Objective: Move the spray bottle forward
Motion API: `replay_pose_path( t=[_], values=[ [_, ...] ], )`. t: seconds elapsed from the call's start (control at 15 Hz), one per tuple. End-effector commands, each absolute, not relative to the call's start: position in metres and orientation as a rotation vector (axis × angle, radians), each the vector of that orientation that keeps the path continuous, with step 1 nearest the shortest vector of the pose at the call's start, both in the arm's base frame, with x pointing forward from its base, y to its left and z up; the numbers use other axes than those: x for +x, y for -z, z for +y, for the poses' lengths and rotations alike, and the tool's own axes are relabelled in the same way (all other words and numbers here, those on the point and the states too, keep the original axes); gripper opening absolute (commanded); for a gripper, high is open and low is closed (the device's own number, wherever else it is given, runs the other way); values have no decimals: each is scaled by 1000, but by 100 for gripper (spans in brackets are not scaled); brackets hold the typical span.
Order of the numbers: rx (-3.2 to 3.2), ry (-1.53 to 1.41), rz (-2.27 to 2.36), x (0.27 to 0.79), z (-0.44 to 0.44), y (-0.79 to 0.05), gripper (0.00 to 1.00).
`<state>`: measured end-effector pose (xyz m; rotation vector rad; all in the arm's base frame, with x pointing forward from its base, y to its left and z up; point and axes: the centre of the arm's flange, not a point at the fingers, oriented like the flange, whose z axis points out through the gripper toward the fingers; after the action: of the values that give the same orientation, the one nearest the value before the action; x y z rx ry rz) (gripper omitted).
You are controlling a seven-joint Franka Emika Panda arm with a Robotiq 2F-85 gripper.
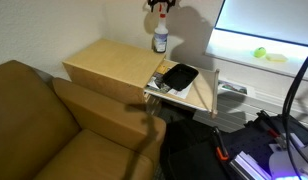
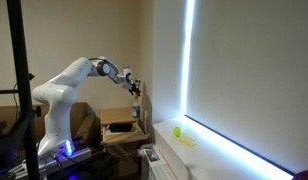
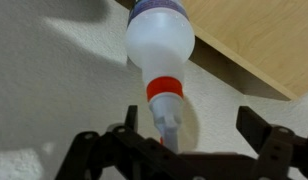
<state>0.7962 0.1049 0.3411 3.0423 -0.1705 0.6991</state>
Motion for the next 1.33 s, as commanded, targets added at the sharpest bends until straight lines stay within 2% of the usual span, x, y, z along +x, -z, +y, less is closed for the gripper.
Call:
replay_pose_path(
  t=[0.0,0.07,0.13,0.73,1.0,1.27],
  values=[
    [3024,-821,-247,810,96,-326,100],
    [3016,-827,-250,809,95,-325,75],
    [3013,-837,-248,808,93,-326,74],
    [3016,-809,-318,804,75,-339,10],
    [3049,-780,-345,802,68,-343,8],
    [3224,-593,-184,777,83,-365,8]
  ],
)
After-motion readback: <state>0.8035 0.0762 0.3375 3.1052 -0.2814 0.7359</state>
